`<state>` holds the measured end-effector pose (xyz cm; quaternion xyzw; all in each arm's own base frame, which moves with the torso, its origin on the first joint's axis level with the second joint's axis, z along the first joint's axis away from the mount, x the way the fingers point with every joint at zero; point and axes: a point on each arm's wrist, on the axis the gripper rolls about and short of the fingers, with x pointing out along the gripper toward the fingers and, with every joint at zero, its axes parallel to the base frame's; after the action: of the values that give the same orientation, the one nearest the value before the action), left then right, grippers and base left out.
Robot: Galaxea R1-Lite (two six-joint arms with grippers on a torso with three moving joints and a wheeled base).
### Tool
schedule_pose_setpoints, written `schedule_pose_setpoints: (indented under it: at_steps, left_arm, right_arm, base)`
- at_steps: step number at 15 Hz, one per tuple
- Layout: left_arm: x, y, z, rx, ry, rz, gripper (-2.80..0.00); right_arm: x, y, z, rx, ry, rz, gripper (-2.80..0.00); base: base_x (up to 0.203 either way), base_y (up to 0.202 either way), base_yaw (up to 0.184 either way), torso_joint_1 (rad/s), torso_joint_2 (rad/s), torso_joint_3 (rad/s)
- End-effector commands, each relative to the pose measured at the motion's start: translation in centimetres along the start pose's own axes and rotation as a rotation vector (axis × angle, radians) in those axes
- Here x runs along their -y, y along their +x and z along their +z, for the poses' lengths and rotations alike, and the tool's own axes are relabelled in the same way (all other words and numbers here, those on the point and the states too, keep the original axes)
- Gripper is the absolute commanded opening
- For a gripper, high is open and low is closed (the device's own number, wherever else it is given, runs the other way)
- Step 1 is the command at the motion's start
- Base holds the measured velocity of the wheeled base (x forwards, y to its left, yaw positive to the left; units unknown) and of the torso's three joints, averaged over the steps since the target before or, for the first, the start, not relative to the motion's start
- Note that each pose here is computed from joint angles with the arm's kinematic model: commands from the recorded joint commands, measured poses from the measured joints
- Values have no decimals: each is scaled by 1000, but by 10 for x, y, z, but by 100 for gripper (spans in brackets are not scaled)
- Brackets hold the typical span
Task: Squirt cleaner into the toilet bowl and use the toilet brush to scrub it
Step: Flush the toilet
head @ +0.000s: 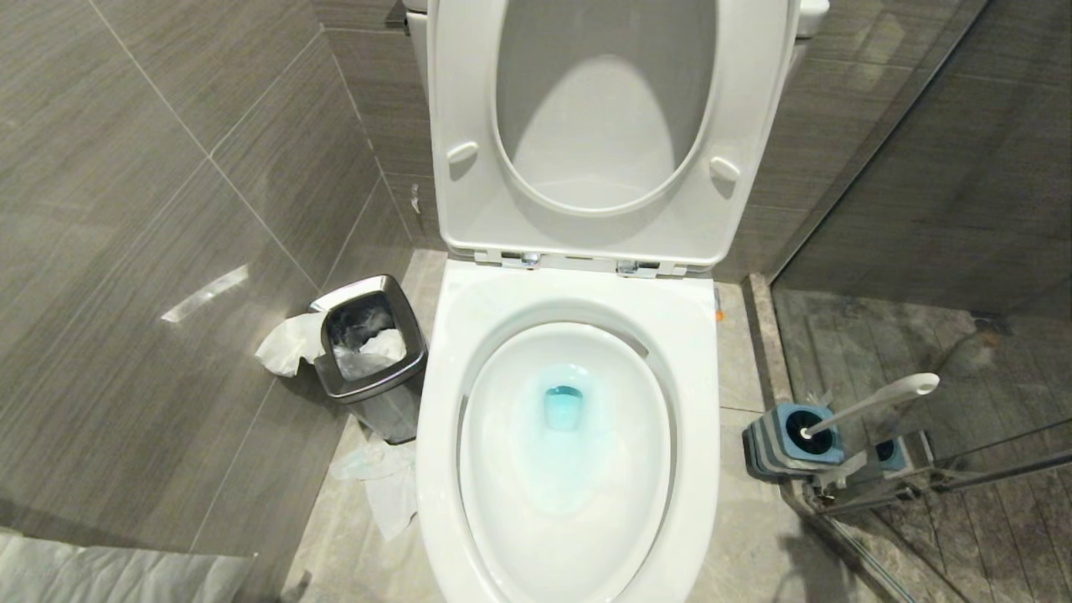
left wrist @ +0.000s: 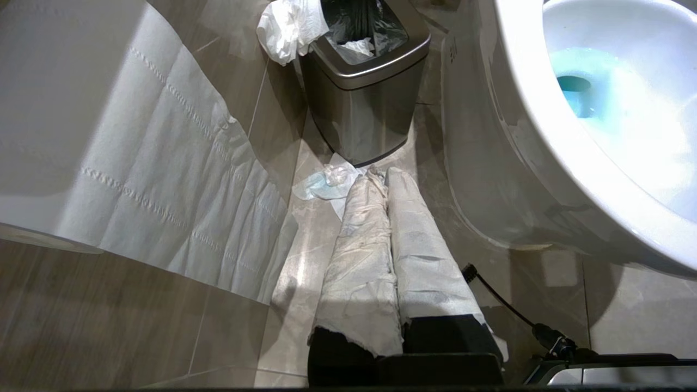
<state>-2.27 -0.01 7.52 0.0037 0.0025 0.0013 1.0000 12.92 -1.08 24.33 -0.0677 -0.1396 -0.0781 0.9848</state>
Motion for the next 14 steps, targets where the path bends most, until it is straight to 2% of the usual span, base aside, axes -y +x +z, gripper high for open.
schedule_pose_setpoints:
  at_steps: [1, 14]
  left_arm:
    - [0, 0, 0, -1, 0, 1, -280]
    - [0, 0, 0, -1, 0, 1, -280]
  right_arm:
    - [5, -24, 26, 45, -1, 17, -280]
    - [17, -134, 55, 34, -21, 64, -280]
  base:
    - [0, 0, 0, 0, 0, 0]
    - [0, 0, 0, 0, 0, 0]
